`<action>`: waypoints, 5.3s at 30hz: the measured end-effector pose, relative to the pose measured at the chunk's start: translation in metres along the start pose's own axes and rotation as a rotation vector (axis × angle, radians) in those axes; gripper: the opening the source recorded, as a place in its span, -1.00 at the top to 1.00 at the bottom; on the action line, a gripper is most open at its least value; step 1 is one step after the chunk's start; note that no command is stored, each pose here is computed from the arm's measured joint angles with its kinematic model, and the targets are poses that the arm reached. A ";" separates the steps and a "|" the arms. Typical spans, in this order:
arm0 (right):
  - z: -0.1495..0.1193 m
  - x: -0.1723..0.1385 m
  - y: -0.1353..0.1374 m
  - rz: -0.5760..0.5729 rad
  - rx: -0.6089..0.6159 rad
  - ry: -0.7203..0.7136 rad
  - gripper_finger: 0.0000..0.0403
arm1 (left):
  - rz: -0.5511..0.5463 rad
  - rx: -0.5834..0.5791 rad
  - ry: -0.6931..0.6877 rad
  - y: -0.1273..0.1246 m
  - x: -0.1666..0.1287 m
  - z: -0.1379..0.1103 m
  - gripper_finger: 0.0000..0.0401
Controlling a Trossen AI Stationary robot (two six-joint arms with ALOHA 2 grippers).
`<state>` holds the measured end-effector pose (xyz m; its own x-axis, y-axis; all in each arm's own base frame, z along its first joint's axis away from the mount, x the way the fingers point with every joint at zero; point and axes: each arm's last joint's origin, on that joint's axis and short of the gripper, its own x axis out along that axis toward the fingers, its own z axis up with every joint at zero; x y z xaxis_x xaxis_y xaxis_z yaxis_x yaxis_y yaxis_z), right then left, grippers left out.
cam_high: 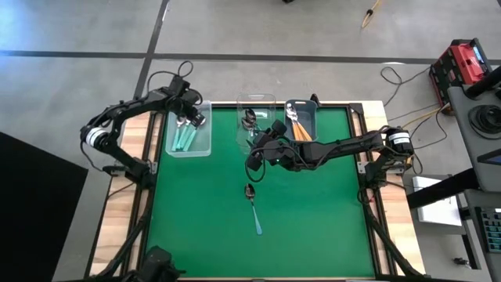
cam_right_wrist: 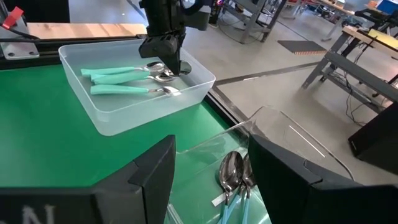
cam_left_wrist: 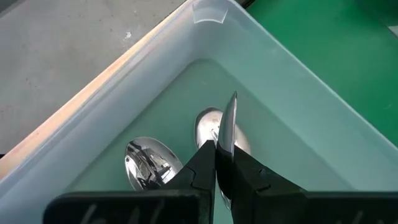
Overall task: Sort silverware by color (type)
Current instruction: Put the green spoon into the white bin, then put the blue spoon into the transparent bin
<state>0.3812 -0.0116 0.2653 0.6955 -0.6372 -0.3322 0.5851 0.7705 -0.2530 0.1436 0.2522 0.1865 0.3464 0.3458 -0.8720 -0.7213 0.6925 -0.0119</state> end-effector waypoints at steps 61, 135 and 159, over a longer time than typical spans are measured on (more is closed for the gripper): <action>-0.018 0.013 0.057 0.409 0.376 0.431 0.04 | -0.526 0.115 -0.894 -0.140 -0.131 -0.098 0.71; -0.023 0.011 0.151 0.392 -0.065 1.028 0.04 | 0.050 0.400 -1.119 -0.118 -0.182 -0.099 0.71; -0.052 0.027 0.154 0.133 0.440 1.163 0.04 | 0.028 0.338 -1.206 -0.108 -0.195 -0.113 0.71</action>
<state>0.4682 0.0906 0.1699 0.1106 0.0113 -0.9938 0.7841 0.6134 0.0943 0.0863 0.0385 0.3022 0.7901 0.5979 0.1350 -0.6092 0.7414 0.2815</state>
